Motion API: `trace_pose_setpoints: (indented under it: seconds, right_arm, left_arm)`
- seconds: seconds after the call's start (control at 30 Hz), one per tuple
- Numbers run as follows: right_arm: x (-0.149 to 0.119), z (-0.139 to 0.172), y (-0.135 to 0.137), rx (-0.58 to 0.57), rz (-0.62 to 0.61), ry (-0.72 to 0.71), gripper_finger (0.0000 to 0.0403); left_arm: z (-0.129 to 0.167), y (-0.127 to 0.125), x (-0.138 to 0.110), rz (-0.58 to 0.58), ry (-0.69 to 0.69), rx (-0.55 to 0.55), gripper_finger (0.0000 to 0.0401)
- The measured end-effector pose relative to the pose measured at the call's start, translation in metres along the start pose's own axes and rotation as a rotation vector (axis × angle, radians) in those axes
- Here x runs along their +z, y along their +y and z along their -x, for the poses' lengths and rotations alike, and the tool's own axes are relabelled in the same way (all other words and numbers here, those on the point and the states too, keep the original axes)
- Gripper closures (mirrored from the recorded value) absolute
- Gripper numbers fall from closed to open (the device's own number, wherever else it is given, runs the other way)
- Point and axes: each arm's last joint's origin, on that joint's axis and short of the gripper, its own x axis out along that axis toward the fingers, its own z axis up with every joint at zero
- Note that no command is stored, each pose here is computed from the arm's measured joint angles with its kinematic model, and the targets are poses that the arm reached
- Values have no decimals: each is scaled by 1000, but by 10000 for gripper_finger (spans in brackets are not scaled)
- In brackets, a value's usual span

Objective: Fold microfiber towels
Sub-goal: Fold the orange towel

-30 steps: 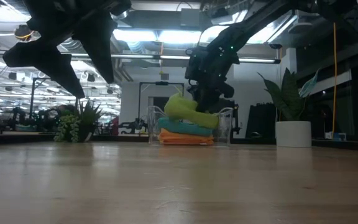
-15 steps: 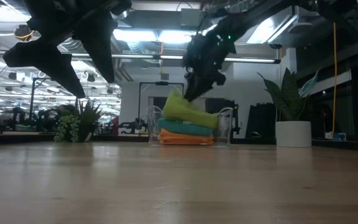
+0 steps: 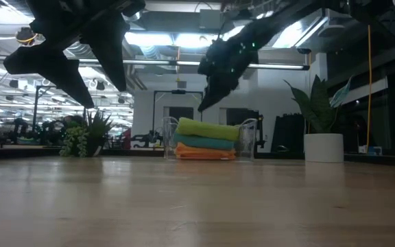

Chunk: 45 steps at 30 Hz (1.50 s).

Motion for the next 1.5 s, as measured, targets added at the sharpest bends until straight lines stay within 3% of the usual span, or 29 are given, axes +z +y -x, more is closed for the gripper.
trace_pose_setpoints:
  seconds: [0.43,0.67,0.93,1.13,1.2,1.33,1.5]
  right_arm:
    - [-39,-48,14,-69,-20,17,223]
    - [-28,-41,11,-93,-61,-2,223]
    - [22,9,2,-109,-147,-2,223]
    - [52,70,19,-21,-514,123,223]
    - [61,87,33,2,-551,165,223]
    - [83,123,78,34,-467,178,227]
    - [96,173,145,-24,-387,197,239]
  left_arm:
    - [0,0,0,-1,0,1,154]
    - [0,0,0,-2,0,1,154]
    - [0,0,0,-28,-1,3,154]
    - [0,1,0,-71,-1,8,154]
    - [0,1,0,-101,-1,8,154]
    - [0,0,0,-149,-1,1,154]
    - [0,-1,0,-154,2,-10,154]
